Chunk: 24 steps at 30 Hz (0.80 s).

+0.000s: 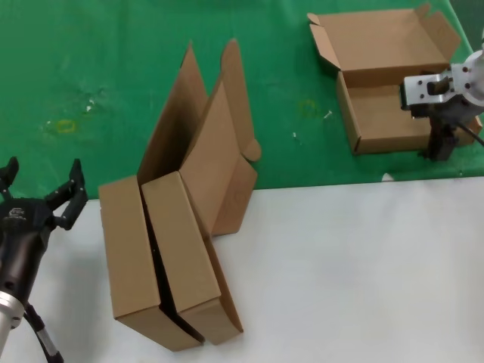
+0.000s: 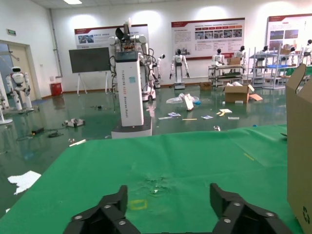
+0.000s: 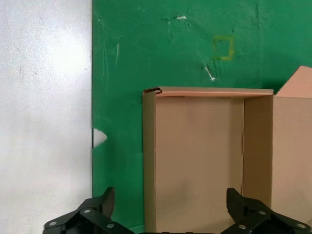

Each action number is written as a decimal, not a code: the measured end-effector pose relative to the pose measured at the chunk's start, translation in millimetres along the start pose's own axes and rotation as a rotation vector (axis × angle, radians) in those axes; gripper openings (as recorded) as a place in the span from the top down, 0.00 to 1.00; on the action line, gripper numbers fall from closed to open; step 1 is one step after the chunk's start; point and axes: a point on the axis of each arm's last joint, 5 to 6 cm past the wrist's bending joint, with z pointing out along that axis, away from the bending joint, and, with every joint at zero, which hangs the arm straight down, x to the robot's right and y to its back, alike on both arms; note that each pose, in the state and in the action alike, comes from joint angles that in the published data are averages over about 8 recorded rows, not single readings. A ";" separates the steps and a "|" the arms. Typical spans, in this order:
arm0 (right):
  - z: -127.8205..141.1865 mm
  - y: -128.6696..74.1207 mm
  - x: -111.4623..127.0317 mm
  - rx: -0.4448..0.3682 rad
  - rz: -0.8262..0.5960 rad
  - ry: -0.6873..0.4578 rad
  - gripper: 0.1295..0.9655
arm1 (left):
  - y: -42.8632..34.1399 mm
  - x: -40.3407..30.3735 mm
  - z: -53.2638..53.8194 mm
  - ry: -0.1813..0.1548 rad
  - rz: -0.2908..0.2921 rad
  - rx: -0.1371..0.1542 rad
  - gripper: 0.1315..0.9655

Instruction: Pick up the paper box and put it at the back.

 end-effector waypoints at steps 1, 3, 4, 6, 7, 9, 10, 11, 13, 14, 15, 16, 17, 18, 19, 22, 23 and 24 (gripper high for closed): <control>0.0 0.0 0.0 0.000 0.000 0.000 0.30 | 0.0 0.0 0.0 0.000 0.000 0.000 0.50; 0.0 0.0 0.0 0.000 0.000 0.000 0.30 | 0.0 0.0 0.0 0.000 0.000 0.000 0.47; 0.0 0.0 0.0 0.000 0.000 0.000 0.27 | 0.0 0.0 0.0 0.000 0.000 0.000 0.47; 0.0 0.0 0.0 0.000 0.000 0.000 0.23 | 0.0 0.0 0.0 0.000 0.000 0.000 0.47; 0.0 0.0 0.0 0.000 0.000 0.000 0.21 | 0.0 0.0 0.0 0.000 0.000 0.000 0.44; 0.0 0.0 0.0 0.000 0.000 0.000 0.16 | 0.0 0.0 0.0 0.000 0.000 0.000 0.38; 0.0 0.0 0.0 0.000 0.000 0.000 0.14 | 0.0 0.0 0.0 0.000 0.000 0.000 0.35; 0.0 0.0 0.0 0.000 0.000 0.000 0.11 | 0.0 0.0 0.0 0.000 0.000 0.000 0.32; 0.0 0.0 0.0 0.000 0.000 0.000 0.10 | 0.0 0.0 0.0 0.000 0.000 0.000 0.26; 0.0 0.0 0.0 0.000 0.000 0.000 0.09 | 0.0 0.0 0.0 0.000 0.000 0.000 0.23; 0.0 0.0 0.0 0.000 0.000 0.000 0.08 | 0.0 0.0 0.0 0.000 0.000 0.000 0.23; 0.0 0.0 0.0 0.000 0.000 0.000 0.07 | 0.0 0.0 0.0 0.000 0.000 0.000 0.21; 0.0 0.0 0.0 0.000 0.000 0.000 0.05 | 0.0 0.0 0.0 0.000 0.000 0.000 0.19; 0.0 0.0 0.0 0.000 0.000 0.000 0.04 | 0.0 0.0 0.0 0.000 0.000 0.000 0.17; 0.0 0.0 0.0 0.000 0.000 0.000 0.03 | 0.0 0.0 0.0 0.000 0.000 0.000 0.15; 0.0 0.0 0.0 0.000 0.000 0.000 0.01 | 0.0 0.0 0.0 0.000 0.000 0.000 0.09; 0.0 0.0 0.0 0.000 0.000 0.000 0.01 | 0.0 0.0 0.0 0.000 0.000 0.000 0.07; 0.0 0.0 0.0 0.000 0.000 0.000 0.01 | 0.0 0.0 0.0 0.000 0.000 0.000 0.07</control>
